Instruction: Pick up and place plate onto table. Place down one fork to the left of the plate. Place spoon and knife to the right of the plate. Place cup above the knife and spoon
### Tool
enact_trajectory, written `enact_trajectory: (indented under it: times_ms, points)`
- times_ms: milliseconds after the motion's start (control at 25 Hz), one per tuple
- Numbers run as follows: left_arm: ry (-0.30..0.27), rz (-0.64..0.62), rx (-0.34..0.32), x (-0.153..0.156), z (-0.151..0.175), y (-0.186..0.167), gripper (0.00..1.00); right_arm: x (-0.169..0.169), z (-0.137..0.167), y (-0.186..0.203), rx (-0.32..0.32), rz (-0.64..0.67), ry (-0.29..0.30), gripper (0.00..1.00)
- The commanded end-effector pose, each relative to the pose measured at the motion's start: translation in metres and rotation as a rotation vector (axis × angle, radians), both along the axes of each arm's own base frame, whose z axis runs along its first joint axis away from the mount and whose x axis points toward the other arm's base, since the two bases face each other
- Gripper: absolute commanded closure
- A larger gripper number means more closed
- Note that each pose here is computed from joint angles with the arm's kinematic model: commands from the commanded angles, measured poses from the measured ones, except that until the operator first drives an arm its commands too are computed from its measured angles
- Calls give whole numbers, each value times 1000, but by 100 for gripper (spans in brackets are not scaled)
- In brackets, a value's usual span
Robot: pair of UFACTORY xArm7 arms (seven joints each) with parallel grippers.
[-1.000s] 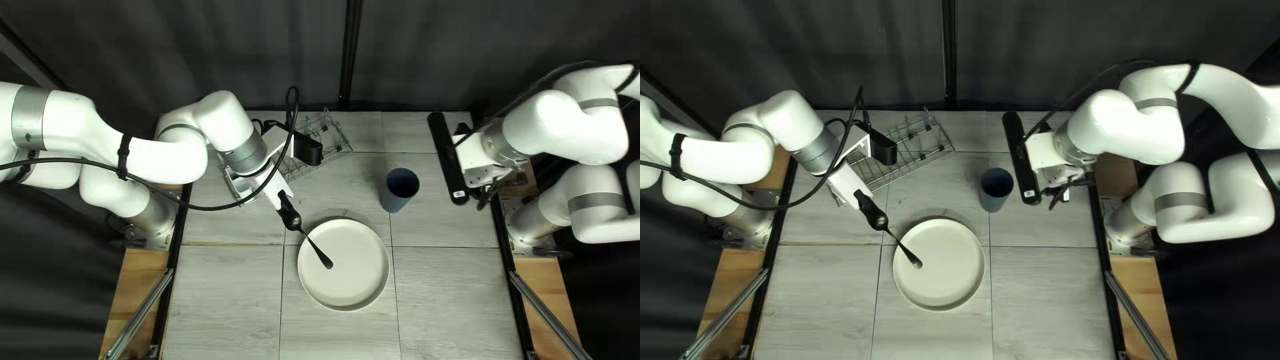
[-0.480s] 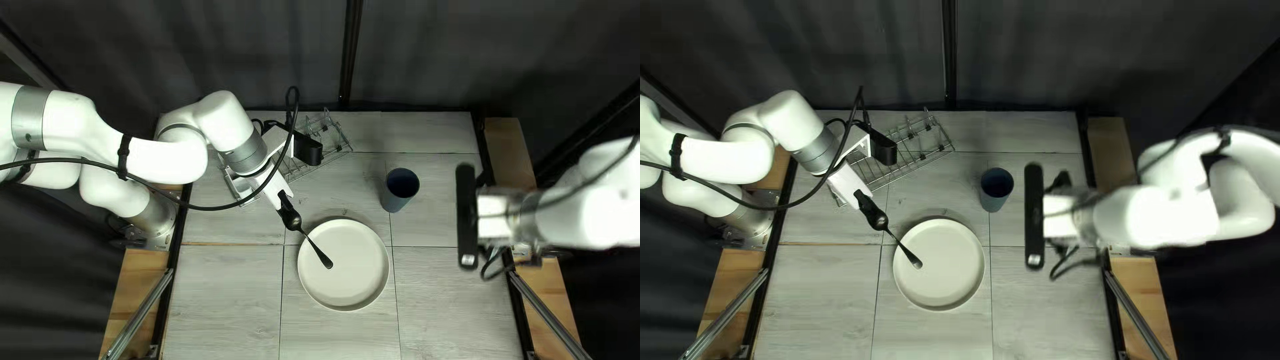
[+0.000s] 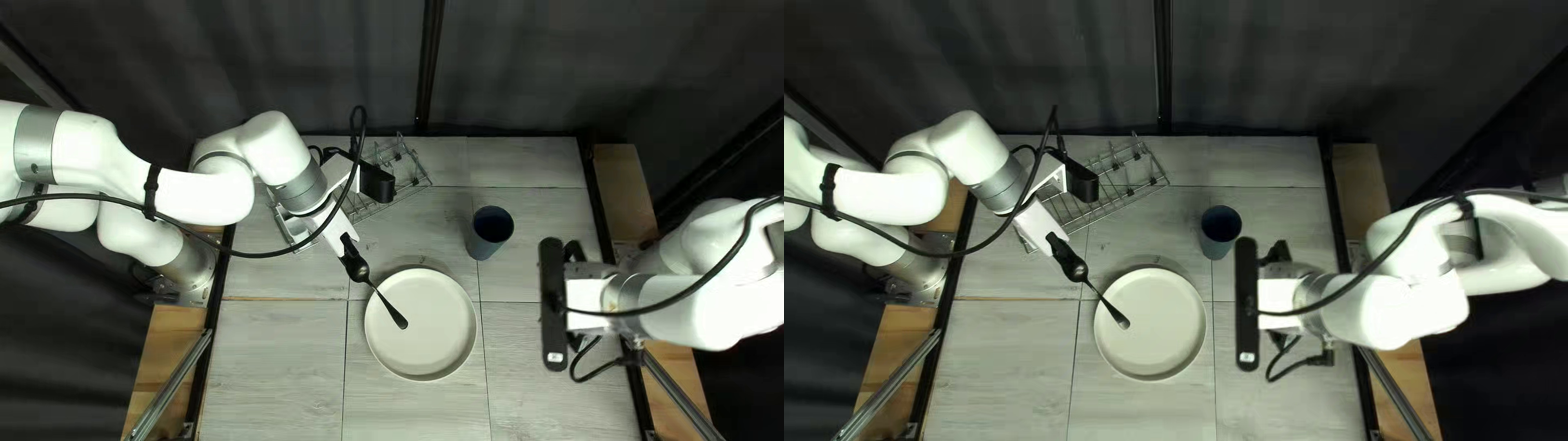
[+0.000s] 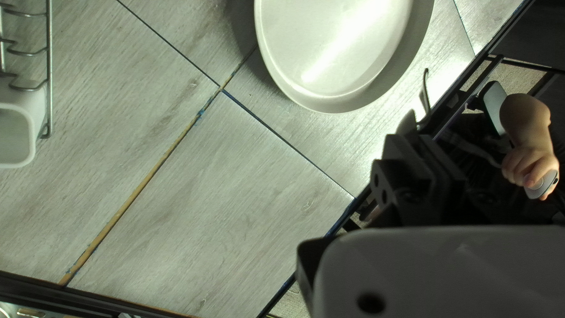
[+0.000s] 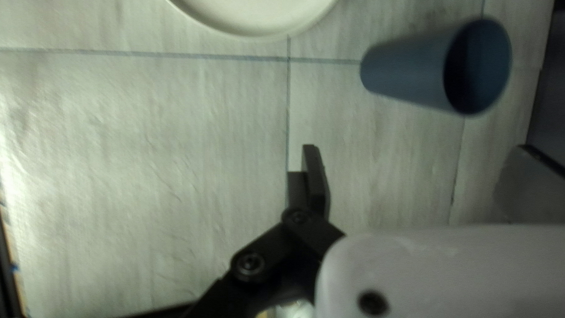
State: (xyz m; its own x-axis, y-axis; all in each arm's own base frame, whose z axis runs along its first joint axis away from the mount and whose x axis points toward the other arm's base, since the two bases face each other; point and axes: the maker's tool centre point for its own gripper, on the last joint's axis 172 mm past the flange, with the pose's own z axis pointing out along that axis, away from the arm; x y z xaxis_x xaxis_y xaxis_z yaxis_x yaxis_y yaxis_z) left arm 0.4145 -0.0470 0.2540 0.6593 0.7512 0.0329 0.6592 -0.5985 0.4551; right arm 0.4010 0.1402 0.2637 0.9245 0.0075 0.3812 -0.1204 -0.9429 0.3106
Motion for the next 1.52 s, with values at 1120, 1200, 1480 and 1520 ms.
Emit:
enact_trajectory:
  times_ms: [1120, 1200, 1480, 1520]
  points:
    - [0, 0, 0, 0, 0, 0, 100, 142, -36, 9, 141, -551, -422, 0]
    - [0, 0, 0, 0, 0, 0, 100, 148, -43, 0, 120, -561, -439, 0]
    - [0, 0, 0, 0, 0, 0, 100, 167, -55, -6, 120, -569, -490, 0]
    - [0, 0, 0, 0, 0, 0, 100, 169, -56, -5, 122, -568, -491, 0]
